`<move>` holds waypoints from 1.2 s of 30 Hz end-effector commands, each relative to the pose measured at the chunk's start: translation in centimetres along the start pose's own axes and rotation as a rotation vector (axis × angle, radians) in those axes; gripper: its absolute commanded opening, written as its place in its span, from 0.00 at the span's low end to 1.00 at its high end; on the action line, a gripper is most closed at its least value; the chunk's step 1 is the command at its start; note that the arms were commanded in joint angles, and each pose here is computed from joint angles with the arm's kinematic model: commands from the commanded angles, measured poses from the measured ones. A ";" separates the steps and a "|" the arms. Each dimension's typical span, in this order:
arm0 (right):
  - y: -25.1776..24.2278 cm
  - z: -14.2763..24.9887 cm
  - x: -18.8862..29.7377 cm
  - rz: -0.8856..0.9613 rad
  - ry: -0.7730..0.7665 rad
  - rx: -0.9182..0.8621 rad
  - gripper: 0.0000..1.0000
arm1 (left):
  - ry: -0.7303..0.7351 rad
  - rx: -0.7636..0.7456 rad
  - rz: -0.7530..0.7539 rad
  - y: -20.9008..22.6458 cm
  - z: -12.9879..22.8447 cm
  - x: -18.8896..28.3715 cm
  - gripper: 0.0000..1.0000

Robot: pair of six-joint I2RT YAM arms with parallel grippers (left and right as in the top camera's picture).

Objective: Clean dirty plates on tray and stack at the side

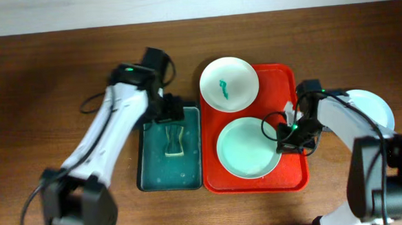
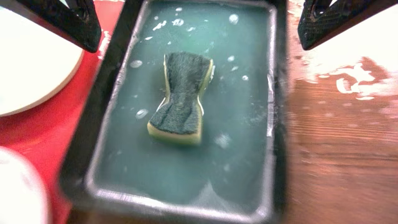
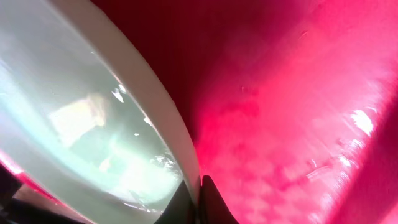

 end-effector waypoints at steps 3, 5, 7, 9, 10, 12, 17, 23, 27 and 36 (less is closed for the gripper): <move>4.5 0.0 7.3 -0.019 -0.176 0.134 0.04 | -0.220 0.108 0.042 4.5 -0.3 8.1 1.00; 6.7 0.7 7.4 -0.023 -0.181 0.206 0.04 | -0.261 0.147 0.042 5.9 -0.2 9.4 0.99; 8.8 1.3 6.7 -0.027 -0.184 0.255 0.04 | -0.273 0.163 0.040 6.5 -0.2 9.8 0.99; 11.6 1.8 5.8 -0.048 -0.203 0.302 0.04 | -0.270 0.165 0.039 6.5 -0.1 9.8 0.99; 13.4 2.1 5.3 -0.067 -0.219 0.327 0.04 | -0.270 0.165 0.039 6.5 -0.2 9.8 0.99; 16.6 2.4 4.2 -0.094 -0.264 0.369 0.04 | -0.270 0.165 0.039 6.5 -0.2 9.8 0.99; 20.4 2.0 2.0 -0.054 -0.385 0.442 0.04 | -0.270 0.165 0.039 6.5 -0.2 9.8 0.99; 22.0 0.6 4.9 0.084 -0.642 0.483 0.04 | -0.270 0.165 0.039 6.5 -0.1 9.8 0.99; 22.9 0.3 7.9 0.186 -0.765 0.578 0.04 | -0.270 0.165 0.039 6.5 -0.1 9.8 0.99; 24.6 3.2 11.1 0.484 -1.038 0.692 0.04 | -0.270 0.165 0.039 6.5 -0.1 9.8 0.99</move>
Point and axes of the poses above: each gripper's point midway between its finger pads, its own x axis back along the fingers, its own y axis along the line the jaws close on, z = x × y, the point moved 2 cm from there along x, back along the fingers, and after that the axes turned 7 degrees about -x, right-handed, at the moved point
